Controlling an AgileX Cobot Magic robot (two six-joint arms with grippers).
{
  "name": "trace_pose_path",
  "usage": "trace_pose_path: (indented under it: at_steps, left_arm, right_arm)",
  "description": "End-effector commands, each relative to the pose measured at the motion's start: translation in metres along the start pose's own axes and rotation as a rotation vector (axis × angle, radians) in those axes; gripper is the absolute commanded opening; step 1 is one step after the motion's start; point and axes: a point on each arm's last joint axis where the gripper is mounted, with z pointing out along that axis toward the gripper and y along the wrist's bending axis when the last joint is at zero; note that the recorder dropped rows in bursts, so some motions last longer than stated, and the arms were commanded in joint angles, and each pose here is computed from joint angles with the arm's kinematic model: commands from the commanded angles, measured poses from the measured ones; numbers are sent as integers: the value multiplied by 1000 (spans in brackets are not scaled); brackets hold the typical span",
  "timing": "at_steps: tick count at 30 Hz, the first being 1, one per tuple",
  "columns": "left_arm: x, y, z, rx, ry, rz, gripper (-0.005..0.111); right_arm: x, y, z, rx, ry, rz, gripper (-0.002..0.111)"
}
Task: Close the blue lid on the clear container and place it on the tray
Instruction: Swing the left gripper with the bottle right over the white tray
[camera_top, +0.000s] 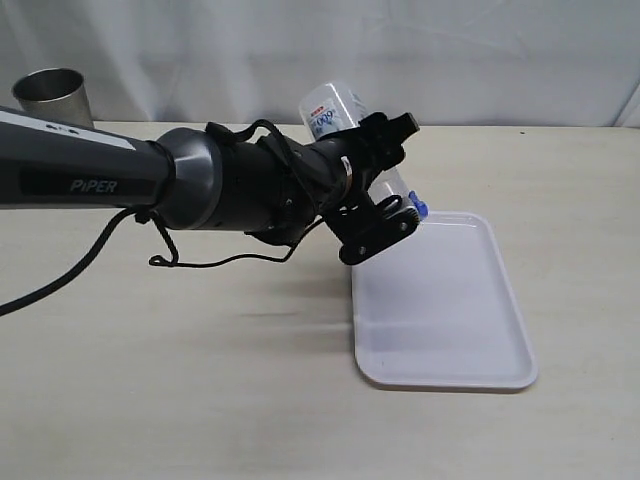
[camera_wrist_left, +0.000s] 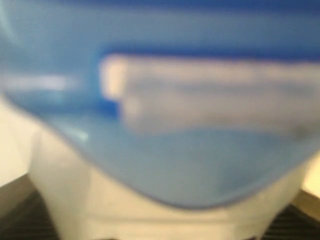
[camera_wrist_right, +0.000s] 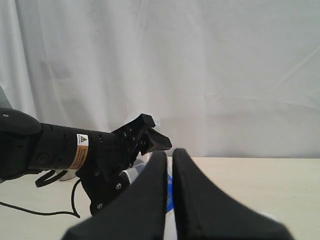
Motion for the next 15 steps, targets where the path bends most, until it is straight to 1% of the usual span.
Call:
trace_pose_path:
  at_steps: [1,10,12,14,15]
  left_arm:
    - [7,4,-3,6,59,-4,0]
    - [-1,9,-6,-8,43,0,0]
    - [-2,9,-6,-13,31,-15,0]
    - [-5,10,-6,-24,2,-64,0]
    - [-6,11,-6,-31,-19,-107,0]
  right_arm:
    - [1,0,0,-3,2,0,4]
    - [1,0,0,-5,6,0,4]
    - [1,0,0,-5,6,0,4]
    - [1,0,0,-5,6,0,4]
    - [1,0,0,-5,6,0,4]
